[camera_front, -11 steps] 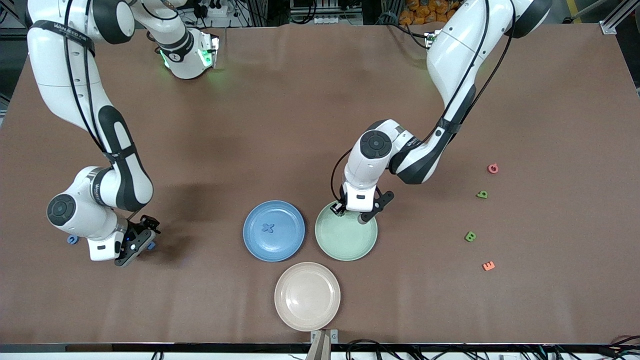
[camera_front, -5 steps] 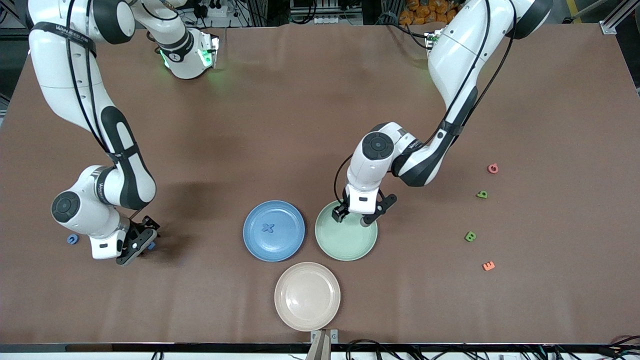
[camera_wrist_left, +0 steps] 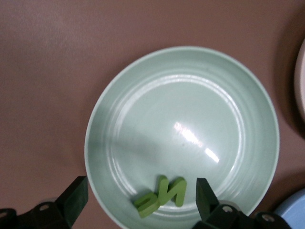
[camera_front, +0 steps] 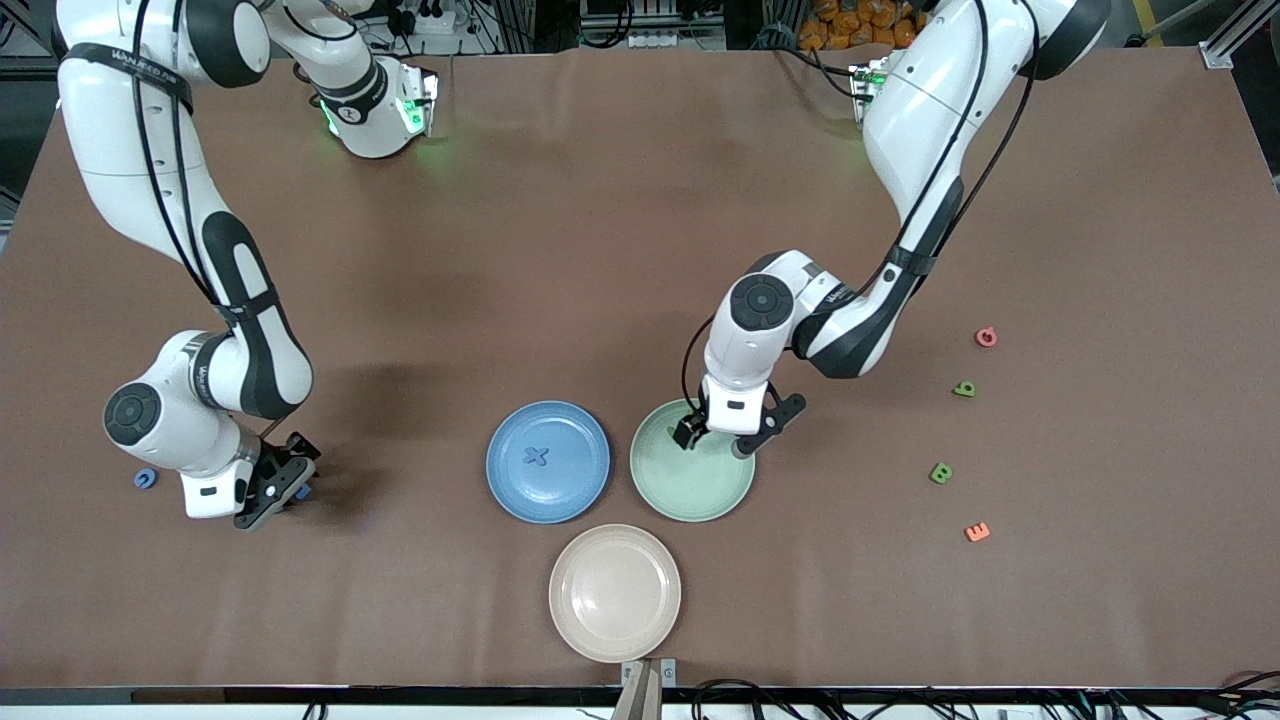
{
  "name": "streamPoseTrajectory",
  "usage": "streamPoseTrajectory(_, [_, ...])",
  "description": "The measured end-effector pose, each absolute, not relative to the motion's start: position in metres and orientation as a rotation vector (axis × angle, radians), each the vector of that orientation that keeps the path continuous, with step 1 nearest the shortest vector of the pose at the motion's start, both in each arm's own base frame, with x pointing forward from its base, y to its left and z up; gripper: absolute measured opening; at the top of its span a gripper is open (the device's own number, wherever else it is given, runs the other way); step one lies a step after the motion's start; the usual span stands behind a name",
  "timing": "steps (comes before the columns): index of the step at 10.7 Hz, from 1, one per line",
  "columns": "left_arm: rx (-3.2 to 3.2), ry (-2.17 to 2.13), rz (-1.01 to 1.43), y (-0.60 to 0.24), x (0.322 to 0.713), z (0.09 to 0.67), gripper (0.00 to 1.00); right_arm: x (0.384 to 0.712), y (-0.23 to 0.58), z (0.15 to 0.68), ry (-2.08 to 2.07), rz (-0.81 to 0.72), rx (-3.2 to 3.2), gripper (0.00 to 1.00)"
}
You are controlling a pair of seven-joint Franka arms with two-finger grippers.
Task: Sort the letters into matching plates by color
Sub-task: 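Carry the blue E to the blue plate while the left gripper reaches green q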
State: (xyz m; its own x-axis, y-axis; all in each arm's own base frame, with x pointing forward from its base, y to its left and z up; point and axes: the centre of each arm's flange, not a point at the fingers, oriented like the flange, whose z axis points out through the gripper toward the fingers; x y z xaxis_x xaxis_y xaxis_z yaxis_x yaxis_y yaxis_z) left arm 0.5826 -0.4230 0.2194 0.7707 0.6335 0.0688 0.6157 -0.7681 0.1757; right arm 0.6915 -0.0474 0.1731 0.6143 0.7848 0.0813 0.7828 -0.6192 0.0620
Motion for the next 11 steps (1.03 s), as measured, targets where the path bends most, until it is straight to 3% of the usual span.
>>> streamPoseTrajectory(2, [2.929, 0.979, 0.183, -0.423, 0.574, 0.217, 1.00, 0.692, -0.048, 0.174, 1.360, 0.161, 2.802, 0.47])
streamPoseTrajectory(4, [3.008, 0.988, 0.183, -0.386, 0.593, 0.217, 1.00, 0.693, -0.049, 0.175, 1.357, 0.166, 2.800, 0.39])
streamPoseTrajectory(5, [3.032, 1.034, 0.171, -0.356, 0.609, 0.221, 1.00, 0.693, -0.050, 0.179, 1.354, 0.172, 2.798, 0.29])
streamPoseTrajectory(8, [3.065, 1.151, 0.147, -0.266, 0.647, 0.259, 1.00, 0.693, -0.048, 0.178, 1.357, 0.167, 2.801, 0.28])
streamPoseTrajectory(11, [3.086, 1.147, 0.126, -0.243, 0.647, 0.267, 1.00, 0.693, -0.042, 0.178, 1.311, 0.170, 2.829, 0.28])
